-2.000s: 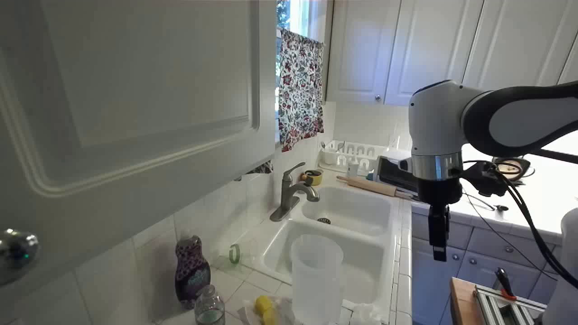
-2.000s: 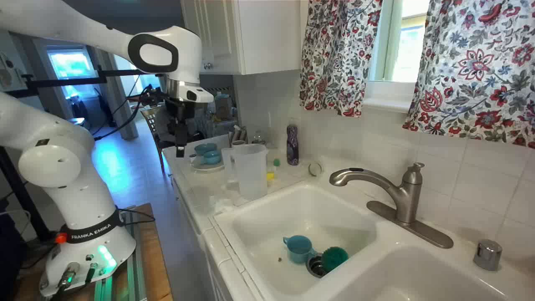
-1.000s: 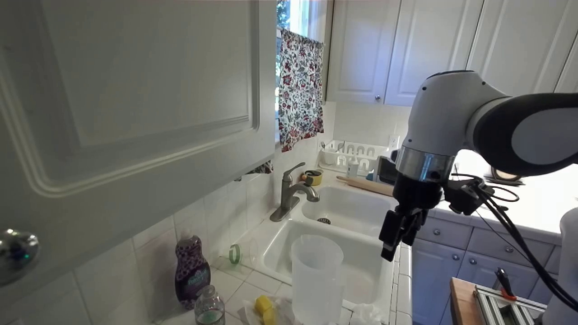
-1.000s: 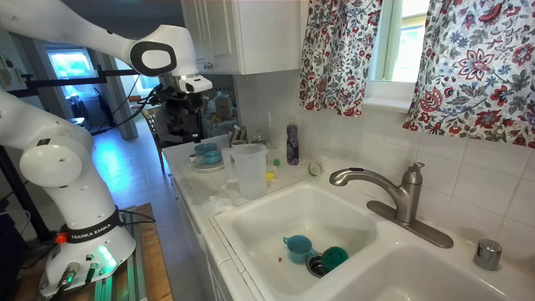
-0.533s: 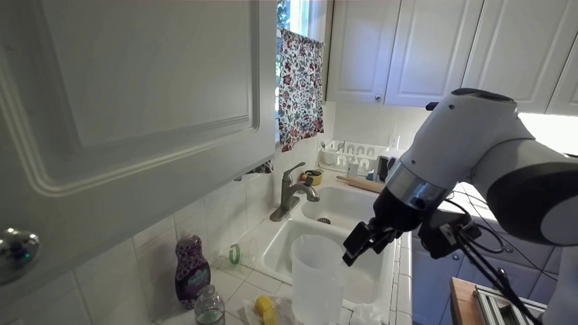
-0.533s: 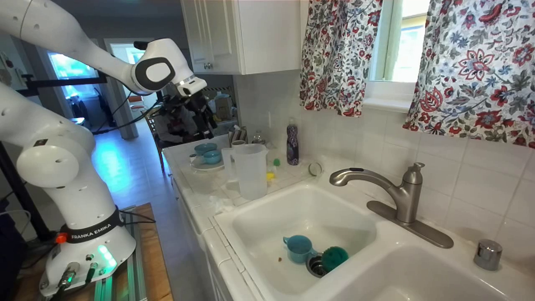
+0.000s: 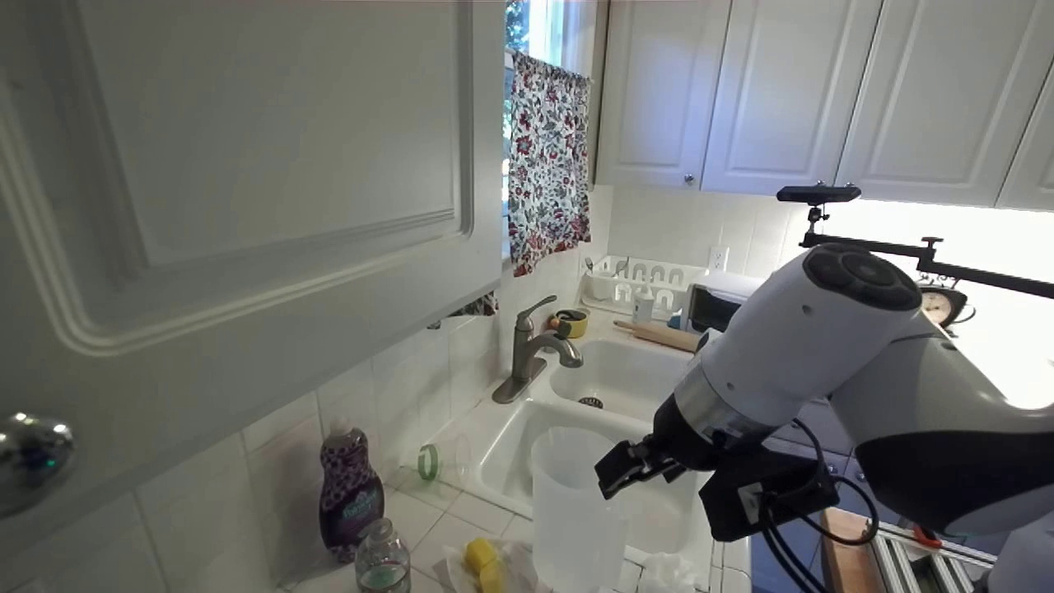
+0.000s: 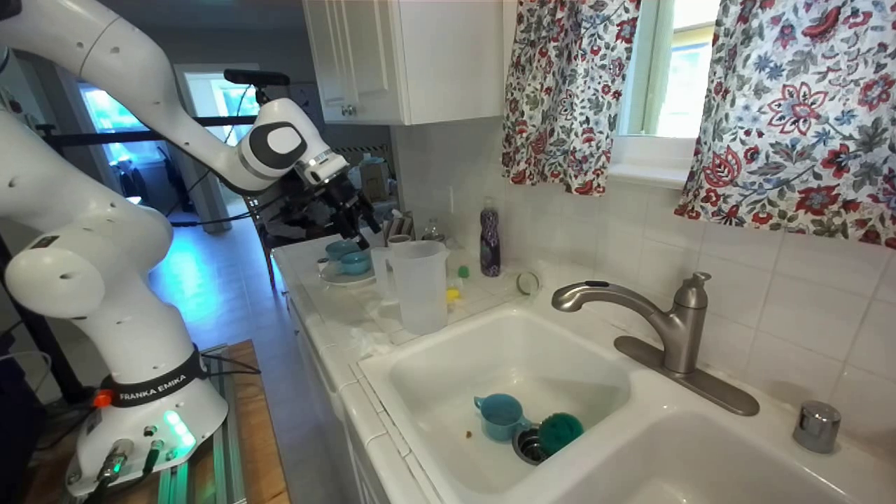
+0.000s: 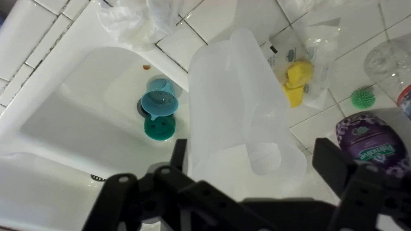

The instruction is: Pour the water in the jug into the sink

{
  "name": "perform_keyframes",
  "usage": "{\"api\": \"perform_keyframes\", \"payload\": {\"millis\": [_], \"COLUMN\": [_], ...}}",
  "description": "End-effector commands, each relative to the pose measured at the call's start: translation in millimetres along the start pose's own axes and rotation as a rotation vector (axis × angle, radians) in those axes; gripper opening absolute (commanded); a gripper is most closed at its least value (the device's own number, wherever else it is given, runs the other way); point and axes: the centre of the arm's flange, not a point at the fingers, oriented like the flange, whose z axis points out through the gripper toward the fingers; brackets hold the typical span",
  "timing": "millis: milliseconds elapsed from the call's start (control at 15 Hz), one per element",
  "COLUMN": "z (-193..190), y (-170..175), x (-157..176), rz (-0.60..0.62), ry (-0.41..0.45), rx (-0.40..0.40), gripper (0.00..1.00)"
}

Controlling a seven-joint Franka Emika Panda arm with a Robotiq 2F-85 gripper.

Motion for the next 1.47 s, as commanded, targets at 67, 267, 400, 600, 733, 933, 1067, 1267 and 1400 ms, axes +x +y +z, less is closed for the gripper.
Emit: {"api": "perform_keyframes", "payload": {"millis": [67, 267, 400, 600, 733, 933, 1067, 1267, 1400], "z": [30.6, 34.9, 20.4, 22.6, 22.6, 23.7, 18.7, 17.8, 21.3], "y": [-1.1, -3.8, -7.2, -9.1, -9.0, -13.1, -19.2, -27.6, -30.2], "x": [-25.5, -30.7, -24.6, -26.2, -26.0, -27.6, -31.6, -38.8, -42.6], "rz": [0.044, 0.058, 0.040, 0.036, 0.036, 0.038, 0.035, 0.015, 0.013], "ry": [0.037, 0.062, 0.052, 0.068, 0.069, 0.073, 0.082, 0.097, 0.107], "rx": [-0.026, -0.019, -0.026, -0.014, -0.014, -0.002, 0.007, 0.008, -0.014], "gripper": [1.00, 1.00, 1.00, 1.00, 1.00, 1.00, 1.00, 1.00, 1.00]}}
